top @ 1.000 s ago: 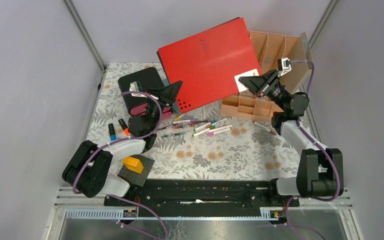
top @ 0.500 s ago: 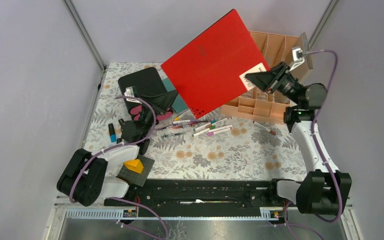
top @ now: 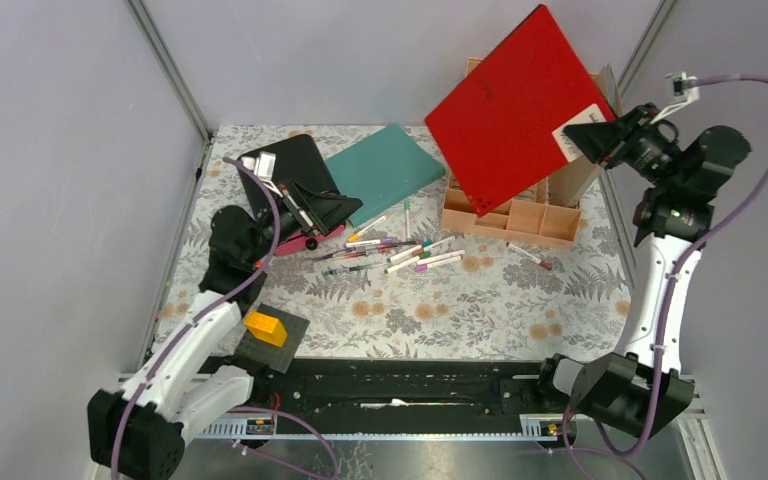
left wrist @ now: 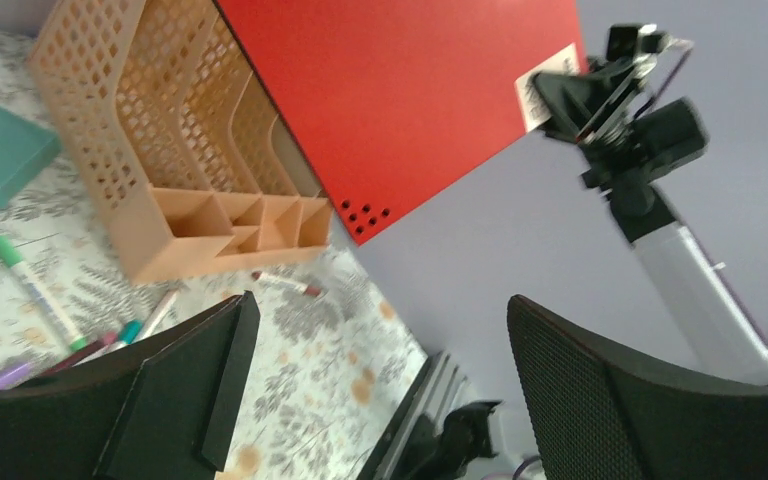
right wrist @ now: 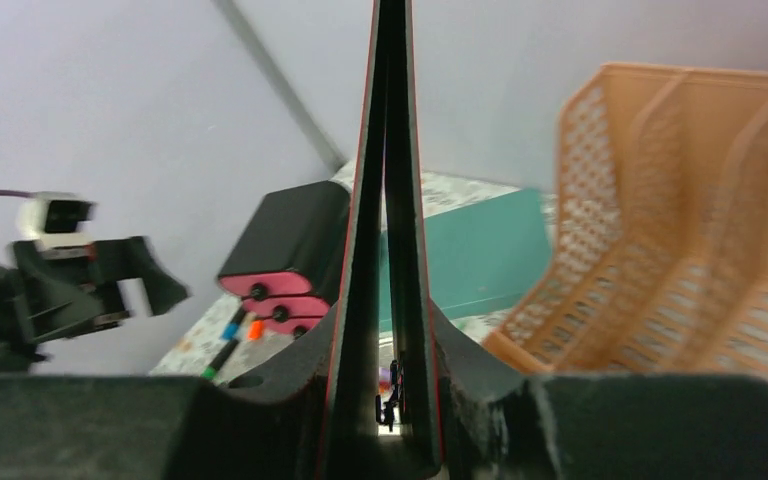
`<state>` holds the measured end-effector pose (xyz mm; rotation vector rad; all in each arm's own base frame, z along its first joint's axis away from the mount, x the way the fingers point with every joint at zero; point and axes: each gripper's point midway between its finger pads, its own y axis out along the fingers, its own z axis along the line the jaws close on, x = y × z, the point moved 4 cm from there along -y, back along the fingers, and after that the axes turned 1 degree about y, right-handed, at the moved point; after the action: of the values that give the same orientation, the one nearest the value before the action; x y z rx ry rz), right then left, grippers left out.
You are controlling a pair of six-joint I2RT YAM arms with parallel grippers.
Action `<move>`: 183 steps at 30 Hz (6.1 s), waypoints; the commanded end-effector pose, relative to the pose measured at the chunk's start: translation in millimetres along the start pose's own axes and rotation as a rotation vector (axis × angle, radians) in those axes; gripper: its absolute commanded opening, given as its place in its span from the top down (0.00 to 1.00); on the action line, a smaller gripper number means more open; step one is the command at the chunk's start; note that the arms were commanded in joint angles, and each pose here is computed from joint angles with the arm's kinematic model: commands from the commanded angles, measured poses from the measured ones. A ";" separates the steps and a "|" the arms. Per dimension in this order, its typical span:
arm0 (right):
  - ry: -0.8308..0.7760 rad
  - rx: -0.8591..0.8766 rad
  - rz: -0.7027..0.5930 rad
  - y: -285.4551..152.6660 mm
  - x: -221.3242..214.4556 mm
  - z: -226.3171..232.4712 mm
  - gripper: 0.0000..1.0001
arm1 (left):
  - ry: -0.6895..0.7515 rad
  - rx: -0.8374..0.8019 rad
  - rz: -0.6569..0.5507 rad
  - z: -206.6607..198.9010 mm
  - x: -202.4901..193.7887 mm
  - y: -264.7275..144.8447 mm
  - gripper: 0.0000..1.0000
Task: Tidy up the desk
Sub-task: Place the folder in the storage box.
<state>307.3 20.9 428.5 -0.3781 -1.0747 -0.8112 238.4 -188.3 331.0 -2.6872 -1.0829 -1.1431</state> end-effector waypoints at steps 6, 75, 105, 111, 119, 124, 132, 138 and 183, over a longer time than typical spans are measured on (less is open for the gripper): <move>-0.251 -0.258 -0.004 -48.5 46.1 -18.3 1.00 | 0.462 0.330 0.310 -1.5 -1.7 -47.0 0.01; -0.424 -0.595 0.005 36.7 41.2 -141.5 1.00 | 0.558 0.595 0.256 67.0 -14.8 -81.0 0.01; -0.495 -0.616 -0.077 47.3 38.3 -141.0 1.00 | 0.548 0.612 0.263 72.4 -14.5 -81.1 0.01; -0.504 -0.623 -0.087 57.5 32.9 -143.3 1.00 | 0.544 0.616 0.268 74.3 -14.9 -80.8 0.01; -0.511 -0.667 -0.134 62.0 37.8 -154.2 1.00 | 0.537 0.623 0.275 77.7 -15.6 -80.5 0.01; -0.499 -0.654 -0.120 65.9 30.3 -159.7 1.00 | 0.533 0.629 0.277 79.4 -15.7 -80.8 0.01; -0.506 -0.612 -0.040 59.2 -10.2 -164.4 1.00 | 0.527 0.622 0.285 80.4 -17.0 -79.8 0.01; -0.498 -0.619 0.033 49.8 -43.0 -173.2 0.84 | 0.523 0.599 0.290 78.6 -18.2 -78.1 0.01; -0.307 0.078 0.330 -17.8 -170.3 -13.0 0.00 | 0.276 0.605 0.227 91.2 -51.5 75.5 0.01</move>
<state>261.8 65.1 268.6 -0.6431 -1.2565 -0.4364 278.5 -236.7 218.2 -2.0727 -0.6443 -0.8620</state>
